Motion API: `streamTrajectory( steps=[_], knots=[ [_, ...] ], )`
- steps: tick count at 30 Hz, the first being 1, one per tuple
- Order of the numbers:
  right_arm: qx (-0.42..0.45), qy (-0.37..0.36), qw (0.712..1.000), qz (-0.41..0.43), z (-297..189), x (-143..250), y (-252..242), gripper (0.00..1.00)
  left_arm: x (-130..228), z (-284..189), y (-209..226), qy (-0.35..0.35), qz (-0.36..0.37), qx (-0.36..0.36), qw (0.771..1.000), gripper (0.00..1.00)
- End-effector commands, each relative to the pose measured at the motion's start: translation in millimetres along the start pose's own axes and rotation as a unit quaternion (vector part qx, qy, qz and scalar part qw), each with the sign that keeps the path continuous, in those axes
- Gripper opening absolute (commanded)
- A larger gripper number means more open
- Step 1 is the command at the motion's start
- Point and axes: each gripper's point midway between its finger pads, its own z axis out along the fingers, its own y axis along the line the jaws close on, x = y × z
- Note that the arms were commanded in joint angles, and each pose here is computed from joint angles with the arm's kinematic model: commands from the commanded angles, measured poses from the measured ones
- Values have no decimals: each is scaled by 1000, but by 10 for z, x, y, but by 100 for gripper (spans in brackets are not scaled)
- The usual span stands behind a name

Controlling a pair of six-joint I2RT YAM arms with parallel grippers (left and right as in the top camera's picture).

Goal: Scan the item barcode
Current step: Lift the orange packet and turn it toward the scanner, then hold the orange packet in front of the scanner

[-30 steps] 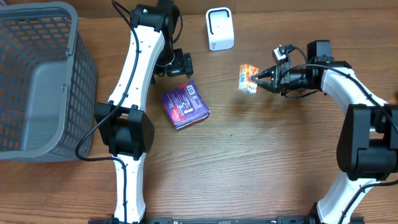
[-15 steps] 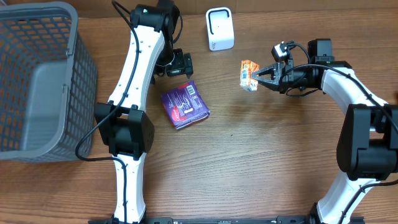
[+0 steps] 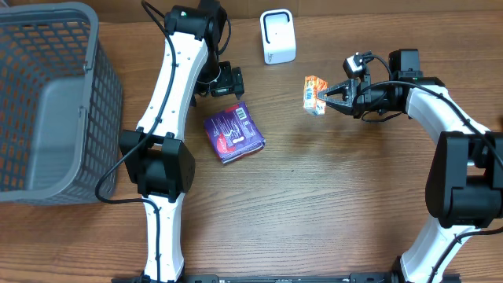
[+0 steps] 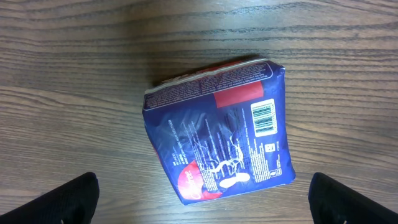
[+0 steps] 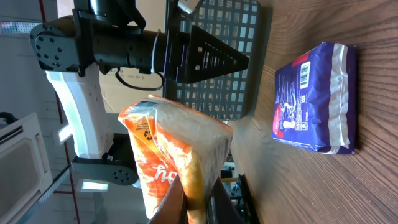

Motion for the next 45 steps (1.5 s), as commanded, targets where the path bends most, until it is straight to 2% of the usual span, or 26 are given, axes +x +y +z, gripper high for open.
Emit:
streamTrajectory(
  steps=[1,5,9,13,15,16,19,20,21,22,23,25,30,31,36,38,41,45],
  knots=[
    [-16,3,1000,-9,-4,-30,98,4,-19,-39,-9,-5,-1,7,1000,100],
    [40,-12,999,30,-10,-95,-87,4,-20,-39,-9,-5,-1,7,1000,100],
    [175,-71,979,81,-122,-324,-470,4,-19,-39,-9,-5,-1,7,1000,100],
    [269,-118,954,52,-208,-641,-497,4,-19,-39,-9,-5,0,7,1000,100],
    [336,-147,930,25,-270,-842,-463,4,-20,-39,-9,-5,0,7,1000,100],
    [378,-166,911,9,-330,-944,-462,4,-20,-39,-9,-5,-1,7,1000,100],
    [531,-237,812,-46,-624,-1256,-376,4,-20,-39,-9,-5,-1,7,1000,100],
    [558,-243,790,-73,-647,-1322,-315,4,-19,-39,-9,-5,0,7,1000,100],
    [598,-254,751,-121,-667,-1435,-196,4,-20,-39,-9,-5,-1,7,1000,100],
    [614,-260,732,-140,-673,-1480,-148,4,-20,-39,-7,-5,-1,7,1000,100],
    [641,-270,697,-175,-670,-1559,-65,4,-20,-39,-9,-5,0,7,1000,100],
    [674,-276,646,-229,-631,-1659,62,4,-20,-39,-9,-5,-1,7,1000,100],
    [707,-234,552,-374,-227,-1893,215,4,-20,-39,-9,-5,0,7,1000,100],
    [714,-228,522,-408,-104,-1963,234,4,-20,-39,-9,-5,0,7,1000,100],
    [713,-164,458,-504,298,-2088,115,4,-19,-39,-9,-5,-1,7,1000,99],
    [712,-152,446,-520,370,-2127,27,4,-20,-39,-9,-5,-1,7,1000,100],
    [709,-160,444,-525,430,-2189,-125,4,-20,-39,-9,-5,-1,7,1000,100],
    [687,-139,467,-539,579,-2181,-340,4,-20,-39,-9,-5,-1,7,1000,100]
  ],
)
